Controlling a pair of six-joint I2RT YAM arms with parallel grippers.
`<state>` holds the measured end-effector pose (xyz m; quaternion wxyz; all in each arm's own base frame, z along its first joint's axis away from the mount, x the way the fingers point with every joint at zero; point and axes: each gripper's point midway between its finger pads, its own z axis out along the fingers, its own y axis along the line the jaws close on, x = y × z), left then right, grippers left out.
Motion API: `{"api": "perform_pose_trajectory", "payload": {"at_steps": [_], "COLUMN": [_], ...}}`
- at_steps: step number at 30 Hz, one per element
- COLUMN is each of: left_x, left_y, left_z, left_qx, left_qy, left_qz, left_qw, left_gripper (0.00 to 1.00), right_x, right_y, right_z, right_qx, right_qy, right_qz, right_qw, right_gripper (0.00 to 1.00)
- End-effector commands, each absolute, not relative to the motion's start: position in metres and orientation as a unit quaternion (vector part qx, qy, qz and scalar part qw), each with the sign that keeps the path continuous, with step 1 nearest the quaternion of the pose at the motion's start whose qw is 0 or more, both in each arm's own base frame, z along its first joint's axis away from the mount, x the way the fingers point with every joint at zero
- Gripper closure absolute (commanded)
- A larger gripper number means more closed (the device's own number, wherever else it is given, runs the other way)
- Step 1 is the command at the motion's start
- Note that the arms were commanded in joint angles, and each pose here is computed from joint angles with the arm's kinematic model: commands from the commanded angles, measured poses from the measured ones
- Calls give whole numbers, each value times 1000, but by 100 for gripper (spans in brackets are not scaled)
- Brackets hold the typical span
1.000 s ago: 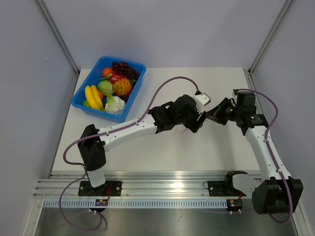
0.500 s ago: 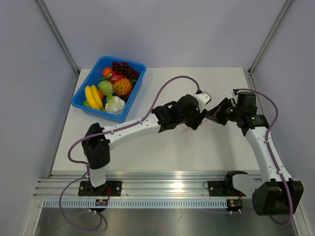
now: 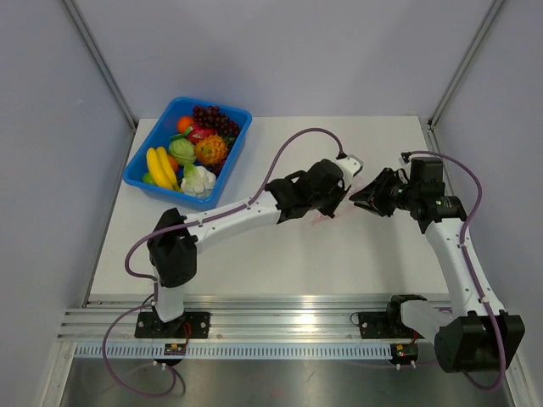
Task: Place the food in the zip-top bag and seal the zipper
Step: Pick up the zipper food storage bag at the center of the board, then open the zipper of the food storage bag.
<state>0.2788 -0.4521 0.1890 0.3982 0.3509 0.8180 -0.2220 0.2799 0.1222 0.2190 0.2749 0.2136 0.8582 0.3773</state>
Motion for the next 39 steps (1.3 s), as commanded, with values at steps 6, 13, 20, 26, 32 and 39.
{"api": "perform_pose_trajectory", "payload": {"at_steps": [6, 13, 20, 26, 32, 39], "left_x": [302, 296, 292, 289, 288, 298], "left_y": [-452, -453, -454, -453, -452, -436], "left_z": [227, 237, 239, 240, 242, 250], "left_qx": [289, 275, 271, 268, 261, 239], "left_qy": [824, 827, 827, 827, 827, 829], "left_qz": [-283, -324, -336, -341, -346, -349], "left_qw": [398, 369, 359, 356, 358, 365], "left_gripper": [100, 100, 100, 100, 100, 100], "right_x": [264, 266, 279, 297, 320, 321], "right_y": [94, 78, 91, 108, 119, 104], "right_z": [264, 253, 245, 234, 200, 181], "right_qx": [181, 208, 206, 197, 210, 231], "right_qy": [871, 873, 866, 870, 879, 888], "right_qz": [291, 249, 277, 286, 276, 221], "right_qw": [353, 366, 362, 349, 327, 332], "right_gripper": [36, 28, 27, 31, 49, 92]}}
